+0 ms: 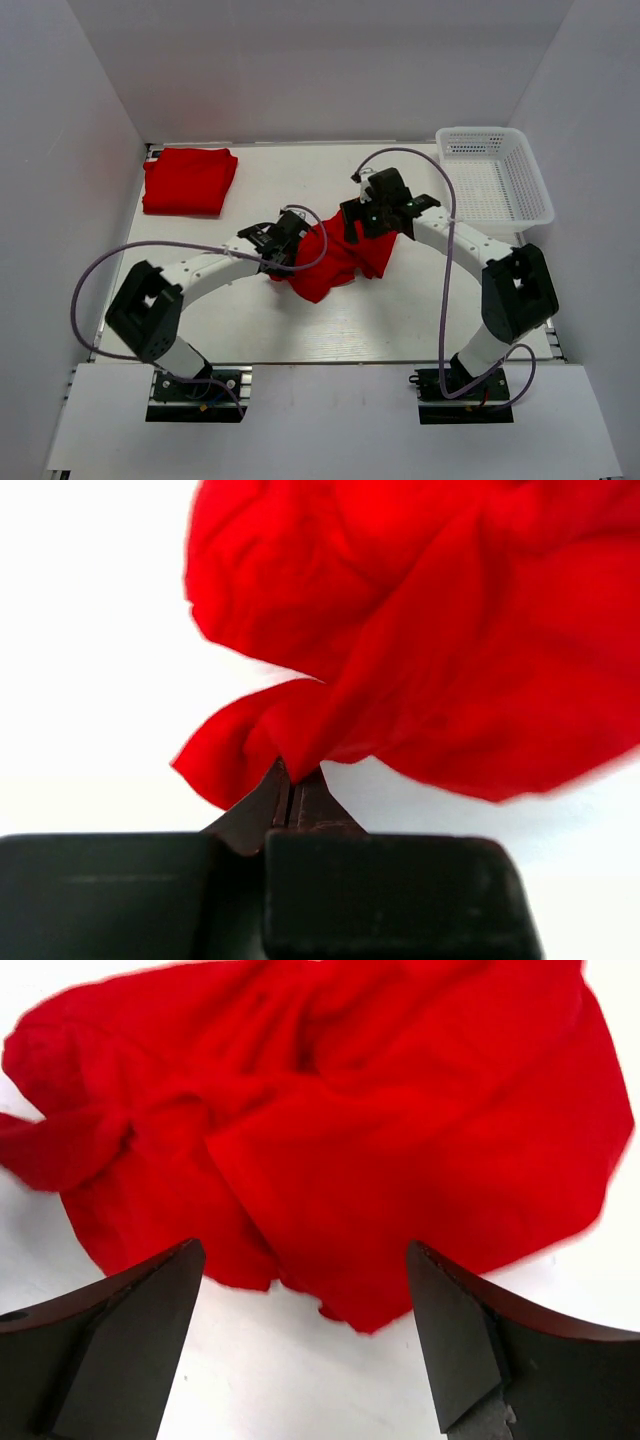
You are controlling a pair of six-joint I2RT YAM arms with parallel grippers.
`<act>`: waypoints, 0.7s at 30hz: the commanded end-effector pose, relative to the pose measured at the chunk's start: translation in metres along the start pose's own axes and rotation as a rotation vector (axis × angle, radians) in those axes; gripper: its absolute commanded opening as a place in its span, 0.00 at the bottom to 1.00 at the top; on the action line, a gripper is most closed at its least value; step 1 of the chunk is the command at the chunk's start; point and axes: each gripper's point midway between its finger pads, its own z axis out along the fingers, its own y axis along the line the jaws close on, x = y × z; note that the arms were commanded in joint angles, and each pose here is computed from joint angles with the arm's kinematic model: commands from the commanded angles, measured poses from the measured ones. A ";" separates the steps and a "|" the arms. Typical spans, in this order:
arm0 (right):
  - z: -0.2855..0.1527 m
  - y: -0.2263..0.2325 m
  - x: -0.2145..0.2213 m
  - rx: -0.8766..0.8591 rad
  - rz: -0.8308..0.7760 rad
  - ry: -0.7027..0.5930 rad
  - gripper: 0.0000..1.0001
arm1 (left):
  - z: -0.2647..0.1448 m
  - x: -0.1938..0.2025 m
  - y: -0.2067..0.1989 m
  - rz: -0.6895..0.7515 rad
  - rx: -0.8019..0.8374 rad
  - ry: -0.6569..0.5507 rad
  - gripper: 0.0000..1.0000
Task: Fold and stack the t-shirts
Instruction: Flatten out the tshirt
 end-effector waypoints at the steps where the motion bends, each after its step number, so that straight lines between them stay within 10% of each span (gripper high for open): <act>1: 0.006 0.012 -0.024 -0.011 -0.107 -0.048 0.87 | -0.032 -0.029 0.004 -0.066 0.049 -0.152 0.00; 17: 0.042 -0.008 -0.013 0.217 -0.199 0.025 0.77 | -0.051 -0.030 0.011 -0.058 0.046 -0.163 0.00; 21: 0.043 -0.020 -0.019 0.280 -0.173 -0.003 0.43 | -0.053 -0.030 0.013 -0.068 0.039 -0.166 0.00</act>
